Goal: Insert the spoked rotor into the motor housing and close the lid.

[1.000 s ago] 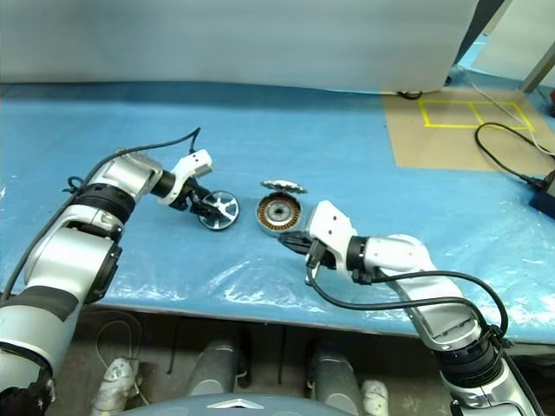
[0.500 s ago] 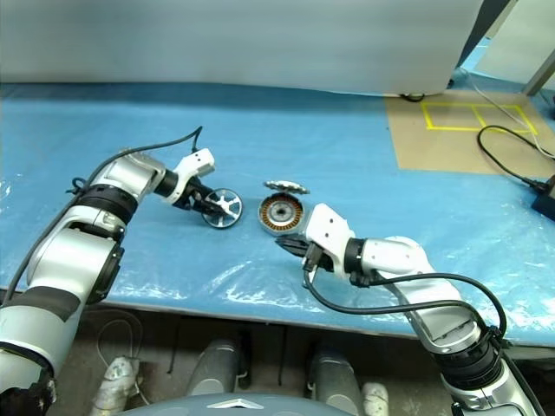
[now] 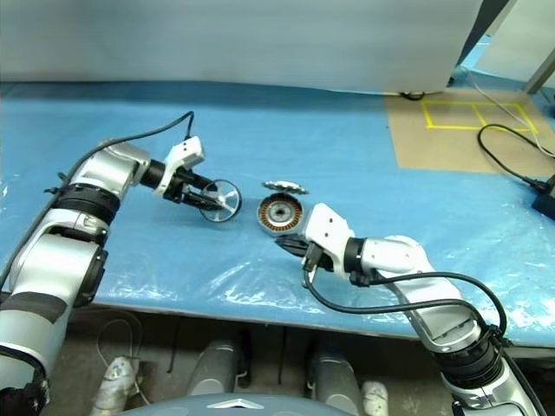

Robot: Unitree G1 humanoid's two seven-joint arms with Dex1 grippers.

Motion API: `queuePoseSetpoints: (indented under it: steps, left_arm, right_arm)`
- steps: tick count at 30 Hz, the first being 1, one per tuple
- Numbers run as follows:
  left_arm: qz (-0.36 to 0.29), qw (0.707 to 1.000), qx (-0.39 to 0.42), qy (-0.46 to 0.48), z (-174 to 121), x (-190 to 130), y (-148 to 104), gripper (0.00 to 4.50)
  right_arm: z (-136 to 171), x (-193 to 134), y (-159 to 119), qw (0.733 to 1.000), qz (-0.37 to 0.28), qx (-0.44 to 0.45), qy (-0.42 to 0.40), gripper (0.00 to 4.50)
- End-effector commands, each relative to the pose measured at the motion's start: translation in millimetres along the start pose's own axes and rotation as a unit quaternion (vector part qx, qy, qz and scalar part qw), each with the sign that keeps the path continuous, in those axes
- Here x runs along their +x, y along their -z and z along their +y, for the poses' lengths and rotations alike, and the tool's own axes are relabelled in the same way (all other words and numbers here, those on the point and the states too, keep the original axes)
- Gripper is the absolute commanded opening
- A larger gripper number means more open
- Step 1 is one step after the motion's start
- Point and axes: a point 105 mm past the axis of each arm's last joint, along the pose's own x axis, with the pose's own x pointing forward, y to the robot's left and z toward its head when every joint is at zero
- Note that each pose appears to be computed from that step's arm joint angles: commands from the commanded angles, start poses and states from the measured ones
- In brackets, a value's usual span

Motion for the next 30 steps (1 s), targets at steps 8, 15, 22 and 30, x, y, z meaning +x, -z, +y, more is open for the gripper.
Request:
queuePoseSetpoints:
  steps: [8, 15, 22, 30]
  left_arm:
    - [-0.098, 0.991, 0.086, 0.013, -21.0, -15.4, -10.8, 3.03]
    - [-0.168, 0.981, 0.094, 0.005, -43.0, 0.9, -8.1, 3.03]
    - [-0.148, 0.986, 0.072, -0.006, -43.2, 11.0, 1.4, 3.03]
    - [-0.018, 0.998, 0.027, -0.057, -12.3, 8.8, 31.5, 3.03]
  right_arm:
    - [-11.3, -2.3, -10.6, 1.000, -0.020, -0.016, 0.009, 0.00]
    - [-20.7, -7.3, -13.0, 1.000, -0.019, -0.017, 0.019, 0.00]
    - [-23.5, -8.8, -14.3, 1.000, -0.016, -0.021, 0.016, 0.00]
    - [-22.2, -7.4, -14.7, 1.000, -0.016, -0.022, 0.010, 0.00]
